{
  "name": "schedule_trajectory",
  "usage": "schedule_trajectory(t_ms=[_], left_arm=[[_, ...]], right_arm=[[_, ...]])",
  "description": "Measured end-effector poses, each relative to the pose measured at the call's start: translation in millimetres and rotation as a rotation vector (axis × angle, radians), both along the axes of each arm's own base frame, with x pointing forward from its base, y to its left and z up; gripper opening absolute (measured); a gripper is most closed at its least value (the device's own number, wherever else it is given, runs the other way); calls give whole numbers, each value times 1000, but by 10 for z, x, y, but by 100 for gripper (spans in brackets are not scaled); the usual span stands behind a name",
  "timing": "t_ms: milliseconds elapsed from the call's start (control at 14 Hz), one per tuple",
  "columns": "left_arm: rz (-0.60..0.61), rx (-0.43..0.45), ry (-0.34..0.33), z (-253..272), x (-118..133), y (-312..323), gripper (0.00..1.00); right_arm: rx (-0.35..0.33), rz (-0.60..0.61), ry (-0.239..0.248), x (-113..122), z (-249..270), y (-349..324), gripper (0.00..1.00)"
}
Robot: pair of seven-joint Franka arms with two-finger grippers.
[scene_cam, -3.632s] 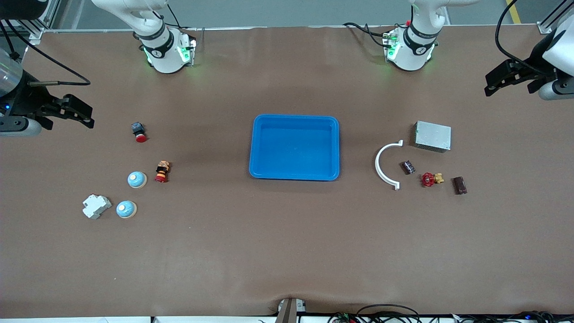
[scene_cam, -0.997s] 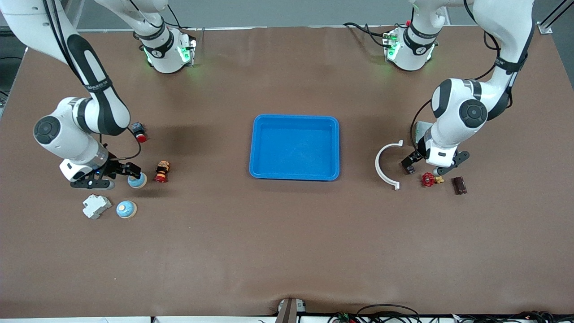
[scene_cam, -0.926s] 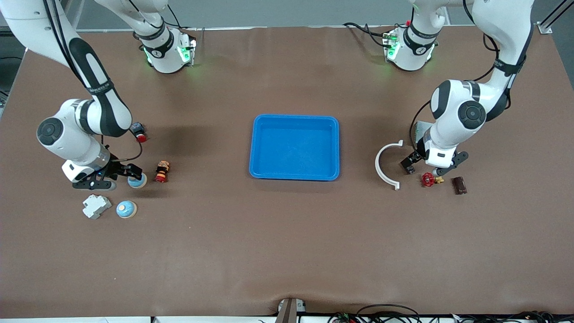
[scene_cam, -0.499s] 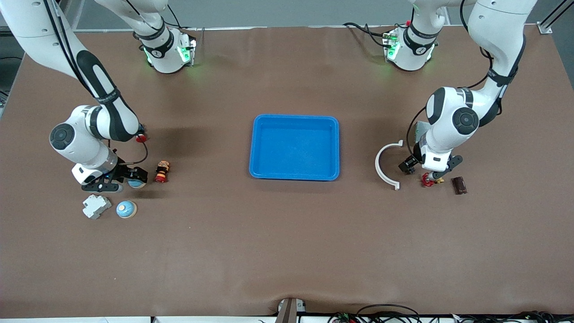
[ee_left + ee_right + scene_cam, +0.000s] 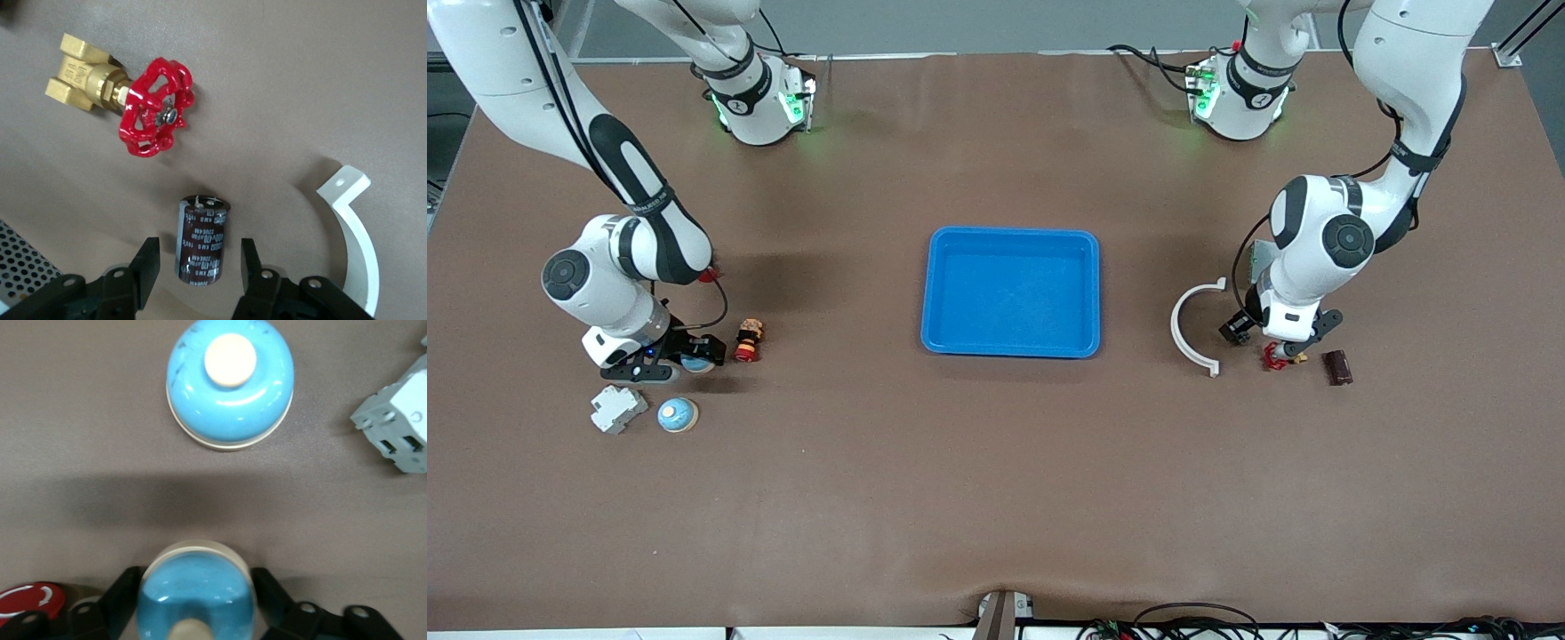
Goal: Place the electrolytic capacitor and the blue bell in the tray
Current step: 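Grasp a blue dome button with the right gripper while the left gripper grasps a capacitor, then carry the button and capacitor to the blue tray with both grippers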
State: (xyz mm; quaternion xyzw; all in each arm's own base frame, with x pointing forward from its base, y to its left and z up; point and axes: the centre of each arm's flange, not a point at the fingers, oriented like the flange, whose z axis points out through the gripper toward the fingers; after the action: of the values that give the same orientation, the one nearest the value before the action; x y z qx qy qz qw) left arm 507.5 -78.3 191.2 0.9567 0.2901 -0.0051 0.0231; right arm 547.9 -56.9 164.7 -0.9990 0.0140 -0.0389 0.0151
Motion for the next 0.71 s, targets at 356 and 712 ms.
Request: schedule_trajectory(t_ms=[356,712], left_arm=[[1,0,-1,-6,3,4,33],[3,-2,-17,57,58,7,33]], right_arm=[[9,-30,41,-18,33,76,68],[8,-57,159,-25,754,585,66]])
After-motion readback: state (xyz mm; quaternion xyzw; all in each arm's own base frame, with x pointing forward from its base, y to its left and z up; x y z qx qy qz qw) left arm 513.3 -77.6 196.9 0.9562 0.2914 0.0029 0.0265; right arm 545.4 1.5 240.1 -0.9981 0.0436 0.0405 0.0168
